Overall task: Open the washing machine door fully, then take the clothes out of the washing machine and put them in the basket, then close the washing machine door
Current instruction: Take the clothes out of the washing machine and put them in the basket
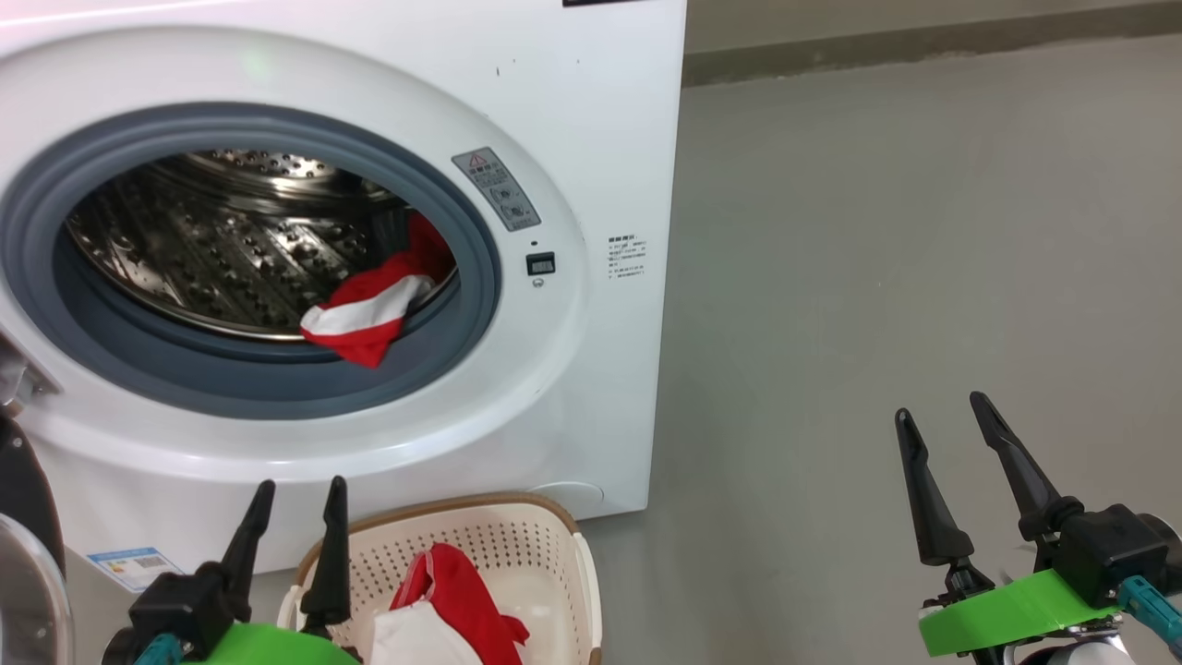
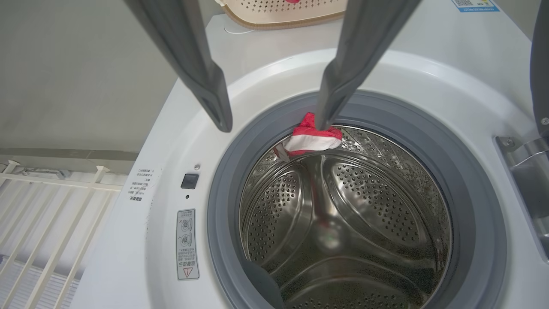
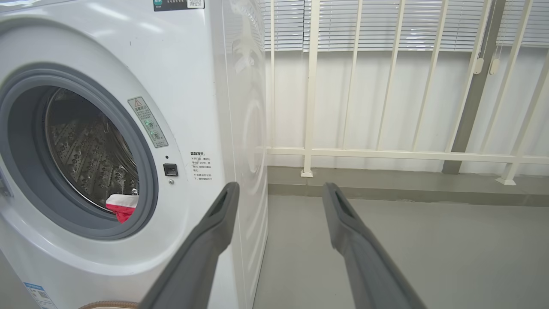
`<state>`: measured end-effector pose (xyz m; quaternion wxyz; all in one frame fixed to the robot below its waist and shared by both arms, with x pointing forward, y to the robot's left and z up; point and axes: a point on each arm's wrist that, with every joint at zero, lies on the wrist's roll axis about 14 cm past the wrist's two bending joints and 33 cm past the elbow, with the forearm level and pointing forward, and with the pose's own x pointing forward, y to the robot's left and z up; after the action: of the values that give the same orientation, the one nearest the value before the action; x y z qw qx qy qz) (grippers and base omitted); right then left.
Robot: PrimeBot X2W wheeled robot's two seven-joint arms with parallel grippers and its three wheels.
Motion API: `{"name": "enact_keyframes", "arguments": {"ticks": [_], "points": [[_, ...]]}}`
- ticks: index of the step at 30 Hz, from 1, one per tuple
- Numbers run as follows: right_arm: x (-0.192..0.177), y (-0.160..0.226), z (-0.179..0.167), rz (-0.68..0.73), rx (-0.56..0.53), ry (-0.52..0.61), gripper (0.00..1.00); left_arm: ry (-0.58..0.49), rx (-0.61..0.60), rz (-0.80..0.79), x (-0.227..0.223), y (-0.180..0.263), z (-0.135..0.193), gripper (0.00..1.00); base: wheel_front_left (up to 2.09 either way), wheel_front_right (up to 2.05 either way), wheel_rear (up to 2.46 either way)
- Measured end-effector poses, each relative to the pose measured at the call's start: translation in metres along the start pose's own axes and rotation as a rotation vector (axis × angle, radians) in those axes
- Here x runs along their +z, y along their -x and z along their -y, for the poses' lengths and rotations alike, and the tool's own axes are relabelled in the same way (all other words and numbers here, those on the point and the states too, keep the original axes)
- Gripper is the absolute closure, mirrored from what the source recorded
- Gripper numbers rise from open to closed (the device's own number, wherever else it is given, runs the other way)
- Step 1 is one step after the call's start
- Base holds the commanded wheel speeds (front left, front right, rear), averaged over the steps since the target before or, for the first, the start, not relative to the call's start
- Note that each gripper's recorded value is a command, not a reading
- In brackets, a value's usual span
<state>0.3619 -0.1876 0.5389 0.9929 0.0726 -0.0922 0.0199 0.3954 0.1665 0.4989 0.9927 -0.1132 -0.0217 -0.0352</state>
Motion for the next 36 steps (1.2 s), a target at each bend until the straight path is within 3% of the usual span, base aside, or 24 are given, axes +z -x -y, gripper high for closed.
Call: {"name": "enact_keyframes", "arguments": {"ticks": [36], "points": [[0.006, 0.012, -0.001, 0.014, 0.001, 0.001, 0.0, -0.024, 0.043, 0.003, 0.001, 0.024, -0.014, 0.0, 0.0, 0.0, 0.0]]}}
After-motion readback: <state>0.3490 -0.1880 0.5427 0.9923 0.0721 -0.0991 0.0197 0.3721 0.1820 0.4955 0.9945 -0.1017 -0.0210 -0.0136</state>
